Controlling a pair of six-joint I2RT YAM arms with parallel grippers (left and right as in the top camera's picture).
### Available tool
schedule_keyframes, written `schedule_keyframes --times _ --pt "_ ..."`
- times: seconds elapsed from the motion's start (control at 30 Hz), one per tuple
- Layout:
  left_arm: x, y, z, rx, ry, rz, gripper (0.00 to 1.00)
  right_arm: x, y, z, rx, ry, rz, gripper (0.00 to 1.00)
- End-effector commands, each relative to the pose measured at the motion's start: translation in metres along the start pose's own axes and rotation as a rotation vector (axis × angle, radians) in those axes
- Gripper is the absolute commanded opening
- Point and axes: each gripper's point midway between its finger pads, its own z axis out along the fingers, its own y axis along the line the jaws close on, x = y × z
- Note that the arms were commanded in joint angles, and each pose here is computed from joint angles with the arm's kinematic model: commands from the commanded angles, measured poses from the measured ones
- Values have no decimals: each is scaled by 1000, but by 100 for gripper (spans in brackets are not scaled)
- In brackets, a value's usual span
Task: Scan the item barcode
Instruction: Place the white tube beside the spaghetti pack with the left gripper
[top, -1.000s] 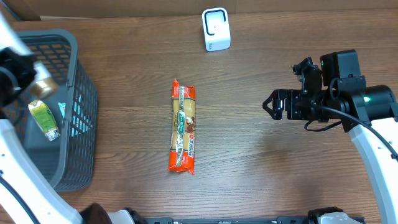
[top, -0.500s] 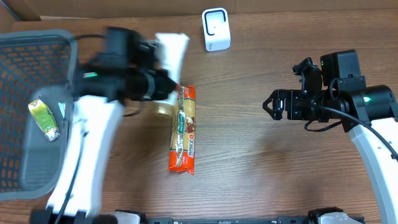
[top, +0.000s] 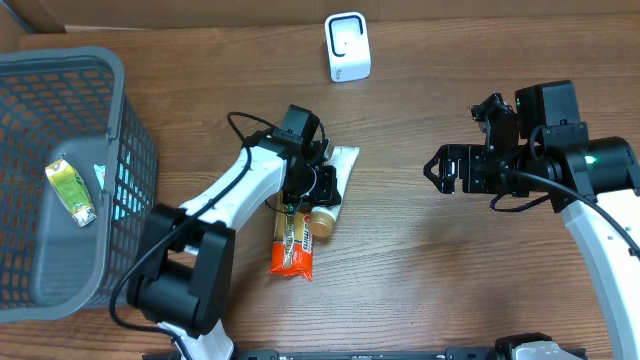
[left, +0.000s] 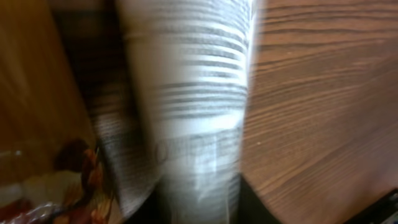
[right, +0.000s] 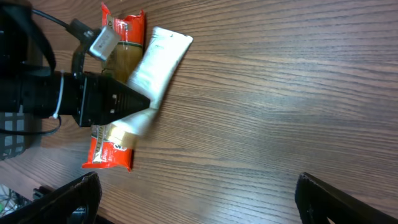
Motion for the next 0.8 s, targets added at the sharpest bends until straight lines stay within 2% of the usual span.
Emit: schedule_keyframes --times 0.0,0.13,0.23,0.33,0.37,0.5,0.53,0.63,0.7,0.77 --pt "-1 -11 -1 54 10 -11 35 -5 3 -5 3 -20 -22 100" --pt "-19 -23 -25 80 -40 7 38 -4 3 -5 3 -20 -21 100" --pt "-43 -39 -69 101 -119 46 39 -2 3 -5 5 -9 -17 100" --pt "-67 -58 -139 123 -240 91 38 0 2 -5 6 -3 -14 100" --pt "-75 -67 -184 132 -320 118 38 0 2 -5 6 -3 -14 100" --pt "-76 -68 -301 95 -554 108 40 0 2 -5 6 -3 -14 100" --pt "-73 -63 -328 74 -614 94 41 0 2 -5 6 -3 -14 100" --pt "-57 -25 -401 -56 -793 -7 51 0 2 -5 6 -3 -14 100" --pt "-42 12 -437 -174 -885 -119 55 0 3 -5 6 -3 -15 100" --pt "-17 63 -466 -338 -945 -275 55 0 3 -5 6 -4 -15 100"
